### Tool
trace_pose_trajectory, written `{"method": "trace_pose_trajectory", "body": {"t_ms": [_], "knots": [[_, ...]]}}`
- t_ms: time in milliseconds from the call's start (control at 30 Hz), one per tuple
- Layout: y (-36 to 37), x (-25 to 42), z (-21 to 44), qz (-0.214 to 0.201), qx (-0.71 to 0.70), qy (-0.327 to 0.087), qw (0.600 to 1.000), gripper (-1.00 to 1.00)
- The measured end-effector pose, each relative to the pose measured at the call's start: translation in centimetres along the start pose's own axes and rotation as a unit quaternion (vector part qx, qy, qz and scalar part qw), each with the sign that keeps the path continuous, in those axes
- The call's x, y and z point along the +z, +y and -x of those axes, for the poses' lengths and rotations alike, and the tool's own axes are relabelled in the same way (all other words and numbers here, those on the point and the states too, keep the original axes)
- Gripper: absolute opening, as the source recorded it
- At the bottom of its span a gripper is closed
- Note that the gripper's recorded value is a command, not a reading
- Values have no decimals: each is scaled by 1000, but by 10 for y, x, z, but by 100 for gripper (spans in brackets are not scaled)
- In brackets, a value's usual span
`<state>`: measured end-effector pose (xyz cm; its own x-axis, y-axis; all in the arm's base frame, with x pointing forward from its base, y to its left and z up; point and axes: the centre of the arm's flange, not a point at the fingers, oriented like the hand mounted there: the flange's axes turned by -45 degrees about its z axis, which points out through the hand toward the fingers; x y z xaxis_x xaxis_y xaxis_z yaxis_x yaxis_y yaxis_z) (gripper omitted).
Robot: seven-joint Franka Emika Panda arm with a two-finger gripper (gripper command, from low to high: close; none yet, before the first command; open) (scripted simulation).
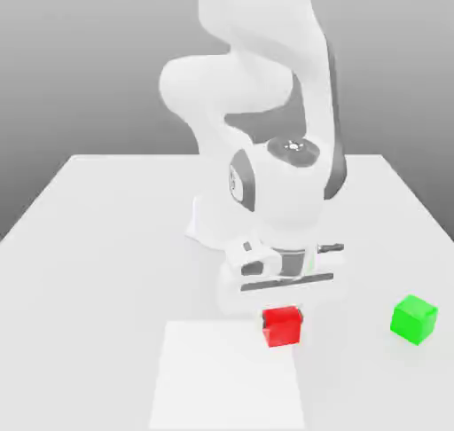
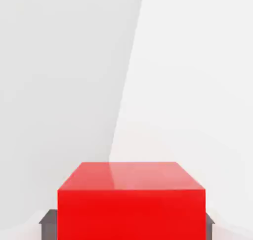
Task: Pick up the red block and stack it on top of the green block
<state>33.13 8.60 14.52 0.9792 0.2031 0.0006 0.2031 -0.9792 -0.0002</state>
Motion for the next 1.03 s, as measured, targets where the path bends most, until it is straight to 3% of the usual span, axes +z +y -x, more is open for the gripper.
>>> {"method": "trace_pose_trajectory", "body": {"t_ms": [333,733,900,933,1033], "knots": [[-7,-60,-2,1,-6,0,1000,-100],[-220,-96,-16,1,-112,0,994,-100],[-222,-49,-23,0,-100,1,995,-100],[-222,-40,-22,0,-100,0,995,100],[-222,-40,-22,0,-100,0,995,100]]}}
